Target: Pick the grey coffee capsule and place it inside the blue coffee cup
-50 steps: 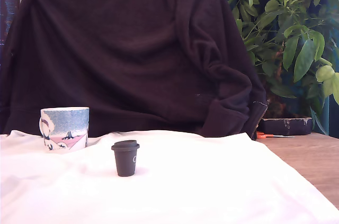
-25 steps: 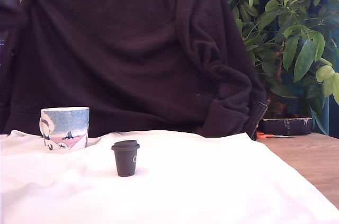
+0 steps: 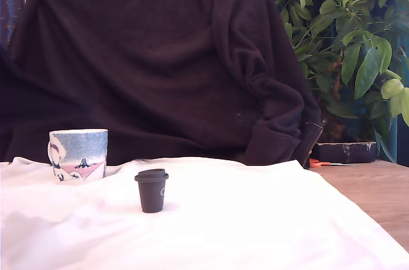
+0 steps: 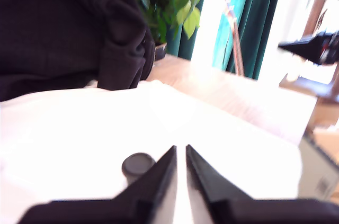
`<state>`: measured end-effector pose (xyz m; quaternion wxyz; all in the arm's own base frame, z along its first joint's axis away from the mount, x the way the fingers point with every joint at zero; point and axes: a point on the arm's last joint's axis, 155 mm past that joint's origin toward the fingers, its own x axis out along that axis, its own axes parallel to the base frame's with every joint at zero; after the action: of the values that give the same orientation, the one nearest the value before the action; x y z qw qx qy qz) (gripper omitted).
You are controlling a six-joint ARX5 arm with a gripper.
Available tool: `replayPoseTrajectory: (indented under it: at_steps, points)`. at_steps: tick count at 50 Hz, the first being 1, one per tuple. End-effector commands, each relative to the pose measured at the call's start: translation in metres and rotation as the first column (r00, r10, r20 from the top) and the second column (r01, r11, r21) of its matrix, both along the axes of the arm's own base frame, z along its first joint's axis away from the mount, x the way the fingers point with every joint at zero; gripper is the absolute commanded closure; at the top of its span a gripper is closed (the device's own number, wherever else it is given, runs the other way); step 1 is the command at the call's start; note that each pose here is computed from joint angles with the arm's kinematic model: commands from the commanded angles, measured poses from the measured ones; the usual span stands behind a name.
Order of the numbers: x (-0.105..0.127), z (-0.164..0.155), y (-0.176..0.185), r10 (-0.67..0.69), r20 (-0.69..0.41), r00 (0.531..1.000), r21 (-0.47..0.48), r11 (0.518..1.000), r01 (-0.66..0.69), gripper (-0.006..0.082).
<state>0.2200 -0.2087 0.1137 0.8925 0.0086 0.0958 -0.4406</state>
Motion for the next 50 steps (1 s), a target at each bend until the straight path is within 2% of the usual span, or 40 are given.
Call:
replayPoseTrajectory:
  at_steps: [1,10,19,27,42,50]
  points:
    - [0.007,0.004,-0.005,0.007,-0.005,1.0,-0.008,1.0,-0.007,0.0209]
    - [0.018,-0.005,-0.022,-0.02,-0.033,0.999,0.021,1.0,0.02,0.0174]
    - [0.034,-0.03,-0.038,-0.036,-0.123,0.992,0.07,0.997,0.045,0.0167]
    - [0.05,-0.047,-0.049,-0.033,-0.17,0.985,0.098,0.994,0.05,0.0079]
    - [0.073,-0.073,-0.06,-0.011,-0.219,0.976,0.14,0.989,0.043,0.008]
    - [0.072,-0.086,-0.065,-0.029,-0.254,0.967,0.15,0.986,0.069,0.0083]
